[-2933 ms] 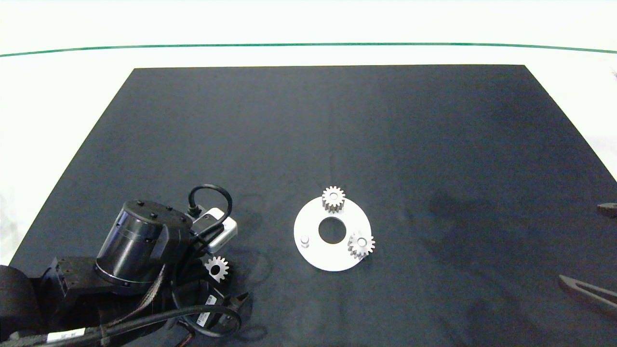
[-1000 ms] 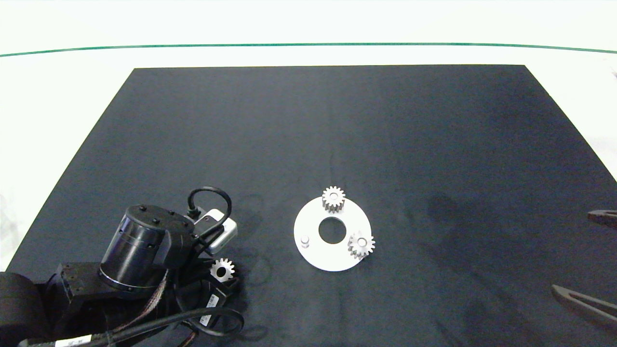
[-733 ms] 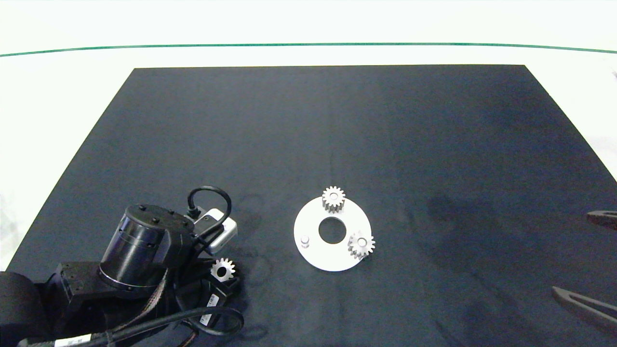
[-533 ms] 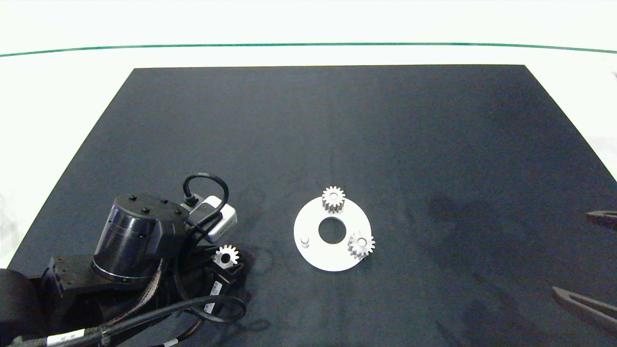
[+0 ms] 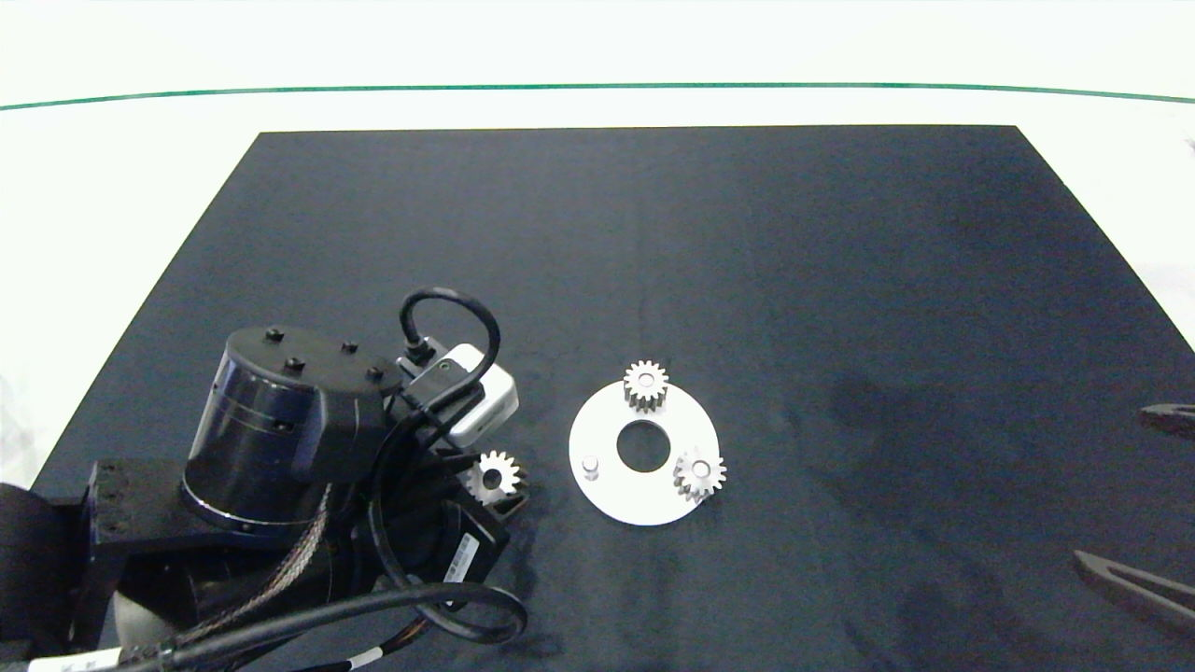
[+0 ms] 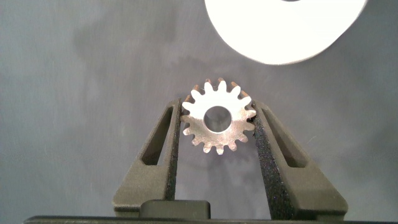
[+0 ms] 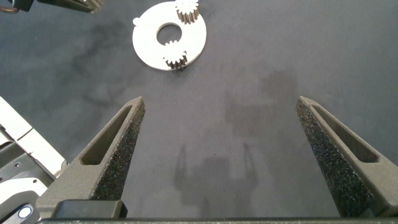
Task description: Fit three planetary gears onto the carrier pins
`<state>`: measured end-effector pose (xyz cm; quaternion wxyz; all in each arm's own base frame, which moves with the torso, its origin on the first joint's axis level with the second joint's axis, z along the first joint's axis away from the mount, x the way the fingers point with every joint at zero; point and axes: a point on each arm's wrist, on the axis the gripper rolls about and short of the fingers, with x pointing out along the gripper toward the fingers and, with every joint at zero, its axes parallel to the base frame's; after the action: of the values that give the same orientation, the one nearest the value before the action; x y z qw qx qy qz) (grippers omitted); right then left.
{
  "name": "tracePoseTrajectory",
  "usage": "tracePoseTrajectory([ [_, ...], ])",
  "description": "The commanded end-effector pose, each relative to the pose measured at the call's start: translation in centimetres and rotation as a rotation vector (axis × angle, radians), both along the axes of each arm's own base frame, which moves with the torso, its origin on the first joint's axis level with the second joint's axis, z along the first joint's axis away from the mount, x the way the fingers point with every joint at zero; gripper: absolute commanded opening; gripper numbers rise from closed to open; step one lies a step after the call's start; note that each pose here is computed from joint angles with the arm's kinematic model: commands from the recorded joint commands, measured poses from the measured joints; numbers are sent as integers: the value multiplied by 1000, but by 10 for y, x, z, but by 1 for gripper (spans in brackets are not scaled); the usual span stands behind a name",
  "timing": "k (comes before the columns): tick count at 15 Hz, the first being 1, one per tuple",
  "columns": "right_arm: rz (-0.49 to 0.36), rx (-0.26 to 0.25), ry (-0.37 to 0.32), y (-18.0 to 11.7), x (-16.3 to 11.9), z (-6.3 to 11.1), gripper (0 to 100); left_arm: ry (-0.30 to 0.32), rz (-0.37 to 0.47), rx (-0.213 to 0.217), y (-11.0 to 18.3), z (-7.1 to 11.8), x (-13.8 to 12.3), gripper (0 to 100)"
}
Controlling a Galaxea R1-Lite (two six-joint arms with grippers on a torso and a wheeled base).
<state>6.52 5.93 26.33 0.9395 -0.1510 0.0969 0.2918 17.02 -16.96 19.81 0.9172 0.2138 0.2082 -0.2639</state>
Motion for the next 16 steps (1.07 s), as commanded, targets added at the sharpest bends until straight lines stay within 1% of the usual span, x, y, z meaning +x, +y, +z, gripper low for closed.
tracePoseTrajectory([
  [1,-1,0,-2,0,0,0,100,11,-56,17,-25,8,3,25],
  [2,-1,0,-2,0,0,0,100,30,-59,37,-33,11,9,25],
  [3,-1,0,-2,0,0,0,100,35,-59,43,-38,12,13,25],
  [7,1,-3,2,0,0,-1,100,39,-51,56,-51,8,24,25],
  [10,13,-2,5,0,0,-1,100,32,-52,64,-62,7,26,25],
  [12,13,-2,5,0,0,-1,100,20,-26,82,-64,5,28,25],
  [16,14,-1,5,0,0,-1,100,17,-27,86,-63,5,28,25],
])
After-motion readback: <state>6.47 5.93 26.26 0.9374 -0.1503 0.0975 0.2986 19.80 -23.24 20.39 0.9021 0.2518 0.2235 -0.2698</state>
